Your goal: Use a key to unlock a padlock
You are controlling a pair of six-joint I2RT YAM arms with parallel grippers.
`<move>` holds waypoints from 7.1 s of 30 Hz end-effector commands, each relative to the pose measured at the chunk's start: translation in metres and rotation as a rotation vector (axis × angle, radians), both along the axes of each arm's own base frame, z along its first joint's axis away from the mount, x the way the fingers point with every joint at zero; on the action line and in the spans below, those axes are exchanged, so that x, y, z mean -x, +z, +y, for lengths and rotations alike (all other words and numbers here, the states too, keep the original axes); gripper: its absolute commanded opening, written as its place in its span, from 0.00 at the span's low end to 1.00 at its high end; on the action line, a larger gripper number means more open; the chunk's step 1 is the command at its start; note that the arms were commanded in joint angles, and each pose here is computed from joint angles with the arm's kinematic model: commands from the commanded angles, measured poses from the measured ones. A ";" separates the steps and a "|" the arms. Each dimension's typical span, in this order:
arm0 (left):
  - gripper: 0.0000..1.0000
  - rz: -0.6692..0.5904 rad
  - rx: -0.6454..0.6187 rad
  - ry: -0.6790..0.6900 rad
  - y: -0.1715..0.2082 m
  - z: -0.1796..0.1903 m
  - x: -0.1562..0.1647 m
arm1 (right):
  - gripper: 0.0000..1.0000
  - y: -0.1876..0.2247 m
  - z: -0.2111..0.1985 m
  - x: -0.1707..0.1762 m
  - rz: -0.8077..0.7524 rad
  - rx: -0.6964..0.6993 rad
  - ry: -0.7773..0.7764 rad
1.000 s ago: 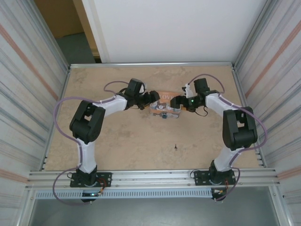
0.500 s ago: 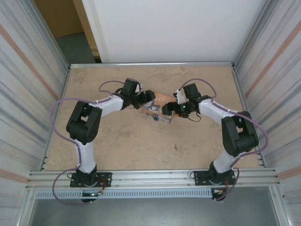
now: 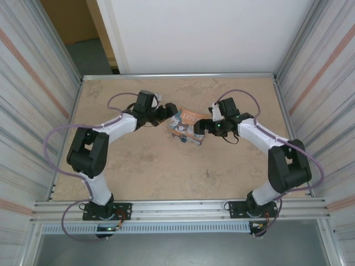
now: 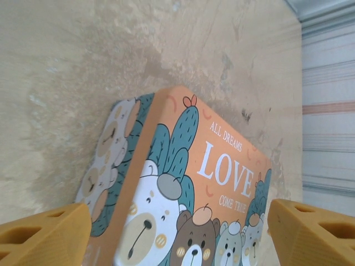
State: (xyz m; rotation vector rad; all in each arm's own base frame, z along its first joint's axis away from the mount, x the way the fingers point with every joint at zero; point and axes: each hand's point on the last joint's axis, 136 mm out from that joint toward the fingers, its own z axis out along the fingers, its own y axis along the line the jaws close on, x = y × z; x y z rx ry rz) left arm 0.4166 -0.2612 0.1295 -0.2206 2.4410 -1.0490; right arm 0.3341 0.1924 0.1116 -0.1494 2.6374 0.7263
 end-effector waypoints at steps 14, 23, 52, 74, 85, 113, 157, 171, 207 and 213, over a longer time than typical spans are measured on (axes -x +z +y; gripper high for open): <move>0.81 -0.144 -0.116 -0.026 0.026 0.047 0.132 | 0.79 -0.011 -0.049 0.135 0.175 0.119 -0.092; 0.80 -0.138 -0.097 -0.007 0.002 0.033 0.181 | 0.64 -0.043 -0.044 0.179 0.271 0.077 -0.134; 0.81 -0.120 -0.125 -0.006 -0.013 0.012 0.175 | 0.27 -0.079 -0.008 0.166 0.359 0.126 -0.080; 0.81 -0.116 -0.128 -0.005 -0.013 0.014 0.176 | 0.17 -0.104 -0.014 0.173 0.407 0.266 -0.070; 0.82 -0.134 -0.152 0.017 -0.009 0.025 0.178 | 0.00 -0.097 -0.011 0.168 0.360 0.252 -0.064; 0.78 0.132 0.504 0.221 0.072 0.005 0.176 | 0.00 0.081 0.039 0.113 -0.201 -0.356 -0.064; 0.45 0.402 0.823 0.298 0.068 -0.063 0.162 | 0.00 0.109 0.099 0.102 -0.309 -0.392 0.056; 0.27 0.407 0.795 0.321 0.061 -0.058 0.163 | 0.00 0.111 0.093 0.103 -0.314 -0.389 0.037; 0.00 0.032 0.515 0.307 0.079 -0.025 0.153 | 0.27 0.131 0.070 0.100 -0.341 -0.456 -0.027; 0.00 -0.346 0.359 0.167 0.125 -0.012 0.154 | 0.39 0.153 0.058 0.093 -0.345 -0.620 -0.048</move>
